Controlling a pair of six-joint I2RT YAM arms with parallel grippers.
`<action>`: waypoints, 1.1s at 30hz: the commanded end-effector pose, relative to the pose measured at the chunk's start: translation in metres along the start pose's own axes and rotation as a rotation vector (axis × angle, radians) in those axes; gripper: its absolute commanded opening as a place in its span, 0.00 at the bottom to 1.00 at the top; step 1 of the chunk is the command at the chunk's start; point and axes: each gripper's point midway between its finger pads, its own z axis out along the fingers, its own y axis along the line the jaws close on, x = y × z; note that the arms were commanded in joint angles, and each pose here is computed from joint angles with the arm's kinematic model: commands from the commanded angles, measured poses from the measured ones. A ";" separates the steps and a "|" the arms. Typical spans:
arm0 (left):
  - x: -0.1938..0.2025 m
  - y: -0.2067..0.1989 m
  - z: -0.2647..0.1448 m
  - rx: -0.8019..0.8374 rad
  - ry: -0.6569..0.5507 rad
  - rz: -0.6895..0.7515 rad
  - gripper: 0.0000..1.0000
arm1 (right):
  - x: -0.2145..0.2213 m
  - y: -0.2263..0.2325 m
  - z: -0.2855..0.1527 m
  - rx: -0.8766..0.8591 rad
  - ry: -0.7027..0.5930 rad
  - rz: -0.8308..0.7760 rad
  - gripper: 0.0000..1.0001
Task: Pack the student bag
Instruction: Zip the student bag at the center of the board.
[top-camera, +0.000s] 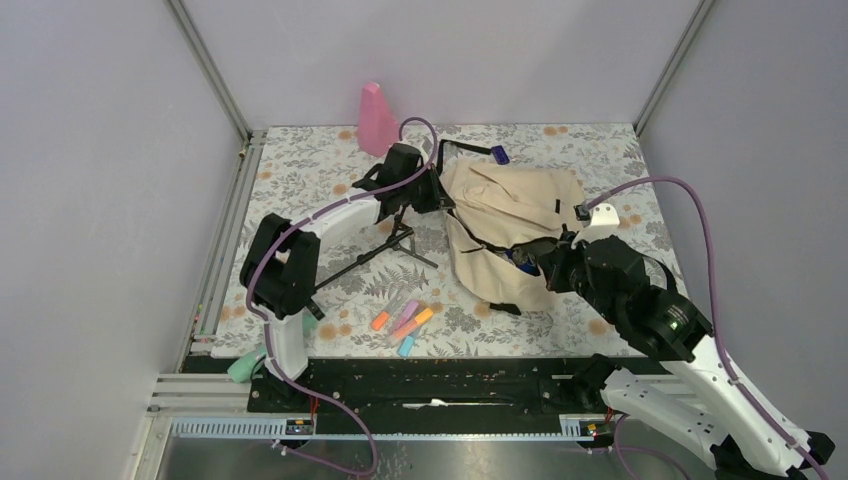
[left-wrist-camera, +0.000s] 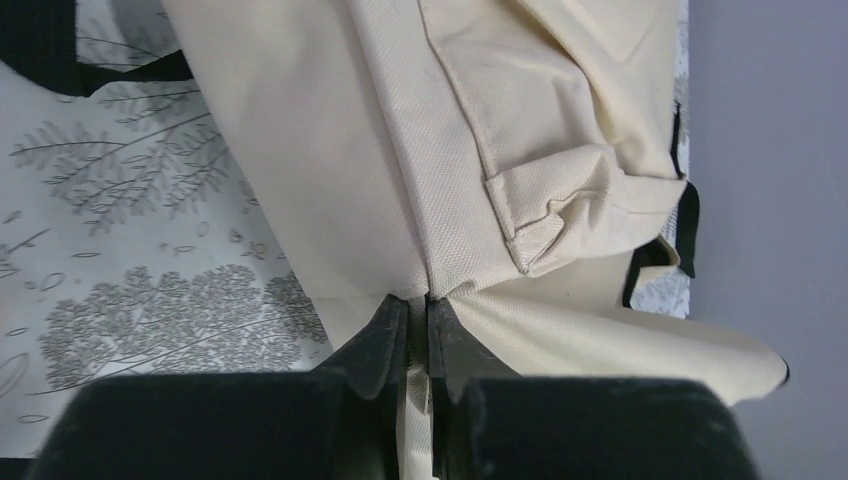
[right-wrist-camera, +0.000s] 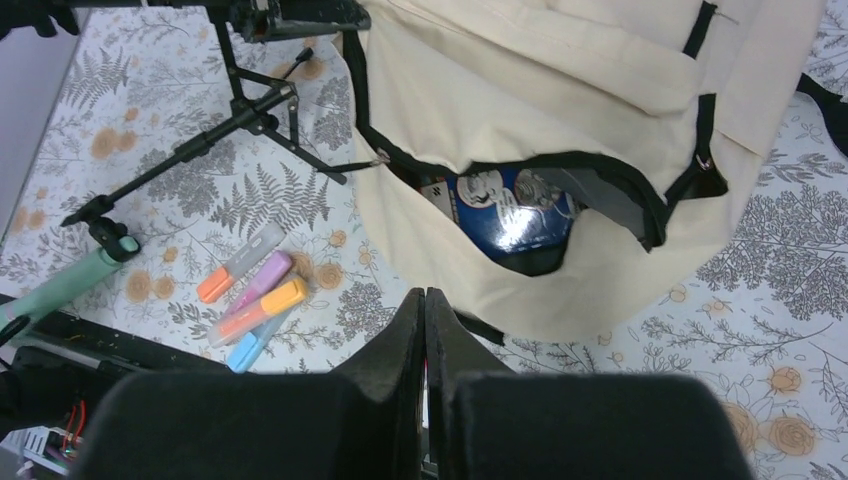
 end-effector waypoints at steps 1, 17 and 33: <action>-0.055 -0.017 -0.017 0.036 -0.191 0.055 0.00 | 0.006 0.000 0.005 0.000 0.000 0.024 0.00; -0.050 -0.031 -0.021 0.113 -0.172 0.051 0.00 | 0.062 0.045 0.067 -0.135 0.112 0.243 0.63; -0.043 -0.038 -0.024 0.157 -0.159 0.058 0.00 | 0.062 0.065 0.138 0.013 0.060 0.418 0.57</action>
